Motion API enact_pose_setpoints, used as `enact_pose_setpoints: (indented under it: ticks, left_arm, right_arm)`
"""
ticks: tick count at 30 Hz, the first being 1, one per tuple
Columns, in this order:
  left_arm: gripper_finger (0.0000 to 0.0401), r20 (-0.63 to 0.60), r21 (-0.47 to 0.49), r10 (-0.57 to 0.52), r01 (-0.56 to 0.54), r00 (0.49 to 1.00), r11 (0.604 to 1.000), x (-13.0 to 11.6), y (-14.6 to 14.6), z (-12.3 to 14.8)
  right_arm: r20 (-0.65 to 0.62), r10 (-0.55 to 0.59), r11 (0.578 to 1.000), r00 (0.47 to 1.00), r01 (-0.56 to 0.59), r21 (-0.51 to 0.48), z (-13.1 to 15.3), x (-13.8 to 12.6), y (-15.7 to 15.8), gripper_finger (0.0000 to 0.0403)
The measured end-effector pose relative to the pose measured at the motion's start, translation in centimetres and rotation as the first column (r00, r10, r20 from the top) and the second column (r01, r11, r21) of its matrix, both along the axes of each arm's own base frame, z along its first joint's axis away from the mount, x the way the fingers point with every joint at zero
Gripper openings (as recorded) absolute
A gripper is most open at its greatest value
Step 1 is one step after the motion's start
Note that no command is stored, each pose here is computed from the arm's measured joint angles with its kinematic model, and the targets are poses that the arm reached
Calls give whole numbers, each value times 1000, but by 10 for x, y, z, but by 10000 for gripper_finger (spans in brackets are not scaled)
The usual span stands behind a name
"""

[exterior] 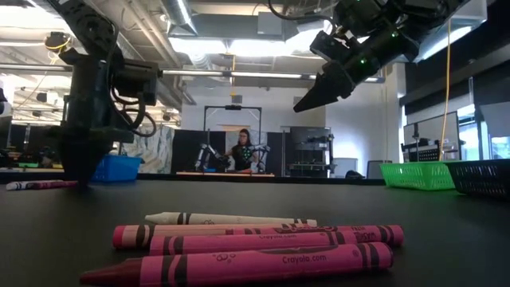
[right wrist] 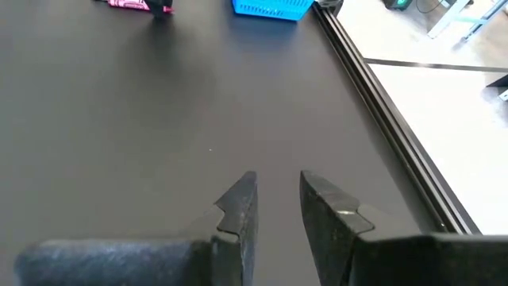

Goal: Sort crayons
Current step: Put the red crayon into the blue bin

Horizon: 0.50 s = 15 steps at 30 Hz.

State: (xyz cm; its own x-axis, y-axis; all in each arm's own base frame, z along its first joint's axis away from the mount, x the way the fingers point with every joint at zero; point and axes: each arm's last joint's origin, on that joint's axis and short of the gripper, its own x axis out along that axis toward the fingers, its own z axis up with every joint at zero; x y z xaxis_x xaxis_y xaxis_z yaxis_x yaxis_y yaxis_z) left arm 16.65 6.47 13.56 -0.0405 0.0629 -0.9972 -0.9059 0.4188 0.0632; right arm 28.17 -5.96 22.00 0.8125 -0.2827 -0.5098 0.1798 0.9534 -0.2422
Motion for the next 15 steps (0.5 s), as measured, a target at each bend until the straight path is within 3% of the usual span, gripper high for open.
enact_pose_setpoints:
  ticks: [15]
  left_arm:
    - [60,18,-5,-24,24,1000,1000,2,0,-1]
  right_arm:
    - [0,0,1000,1000,0,-1,0,0,0,94]
